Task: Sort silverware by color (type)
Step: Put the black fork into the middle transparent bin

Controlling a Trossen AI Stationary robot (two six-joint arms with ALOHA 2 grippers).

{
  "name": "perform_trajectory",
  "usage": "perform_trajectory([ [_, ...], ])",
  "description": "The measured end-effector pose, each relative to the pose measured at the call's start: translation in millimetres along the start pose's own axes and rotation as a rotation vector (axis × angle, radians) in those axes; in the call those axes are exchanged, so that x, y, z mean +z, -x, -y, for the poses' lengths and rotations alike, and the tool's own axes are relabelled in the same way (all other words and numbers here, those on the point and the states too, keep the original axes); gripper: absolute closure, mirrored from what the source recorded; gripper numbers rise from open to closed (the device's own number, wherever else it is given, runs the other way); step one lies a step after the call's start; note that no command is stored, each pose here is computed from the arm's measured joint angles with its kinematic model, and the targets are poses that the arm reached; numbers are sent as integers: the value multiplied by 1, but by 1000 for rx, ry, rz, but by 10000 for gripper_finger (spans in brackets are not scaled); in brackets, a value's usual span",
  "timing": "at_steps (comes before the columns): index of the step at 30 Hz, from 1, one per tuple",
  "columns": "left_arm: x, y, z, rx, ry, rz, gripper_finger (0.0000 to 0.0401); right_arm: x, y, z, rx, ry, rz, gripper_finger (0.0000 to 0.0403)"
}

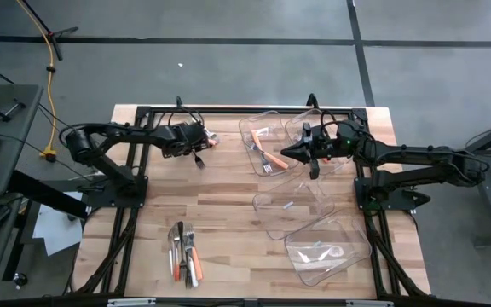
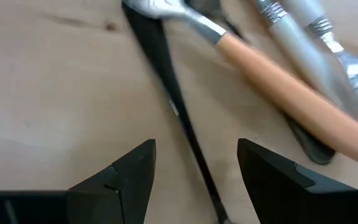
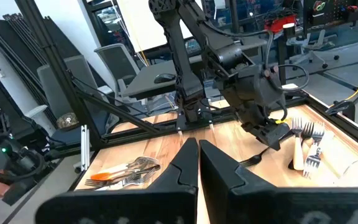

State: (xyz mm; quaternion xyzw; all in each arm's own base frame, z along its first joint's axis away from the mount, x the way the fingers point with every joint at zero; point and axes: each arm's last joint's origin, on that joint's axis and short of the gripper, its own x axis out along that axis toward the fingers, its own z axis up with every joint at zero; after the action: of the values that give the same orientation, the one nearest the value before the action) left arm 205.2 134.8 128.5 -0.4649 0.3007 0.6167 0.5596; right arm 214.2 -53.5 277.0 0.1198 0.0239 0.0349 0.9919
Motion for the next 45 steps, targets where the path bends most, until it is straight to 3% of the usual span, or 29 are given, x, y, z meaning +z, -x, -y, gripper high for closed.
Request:
perform_trajectory([
  [6,-2,-6,0,37,24,-4,230,0,0,0,-1,-2,-4,403],
  [14,-3,-3,-4,53,-45,-8,375,-2,0,0,-4,-4,-19,403],
  [16,-3,-1,-4,48,-59,-7,392,-2,0,0,-5,-4,-20,403],
  [30,0,27,-21,94,-134,-25,398,-2,0,0,-5,-5,-22,403],
  [45,8,79,-41,-89,-200,-62,400,-2,0,1,-6,-8,-24,403],
])
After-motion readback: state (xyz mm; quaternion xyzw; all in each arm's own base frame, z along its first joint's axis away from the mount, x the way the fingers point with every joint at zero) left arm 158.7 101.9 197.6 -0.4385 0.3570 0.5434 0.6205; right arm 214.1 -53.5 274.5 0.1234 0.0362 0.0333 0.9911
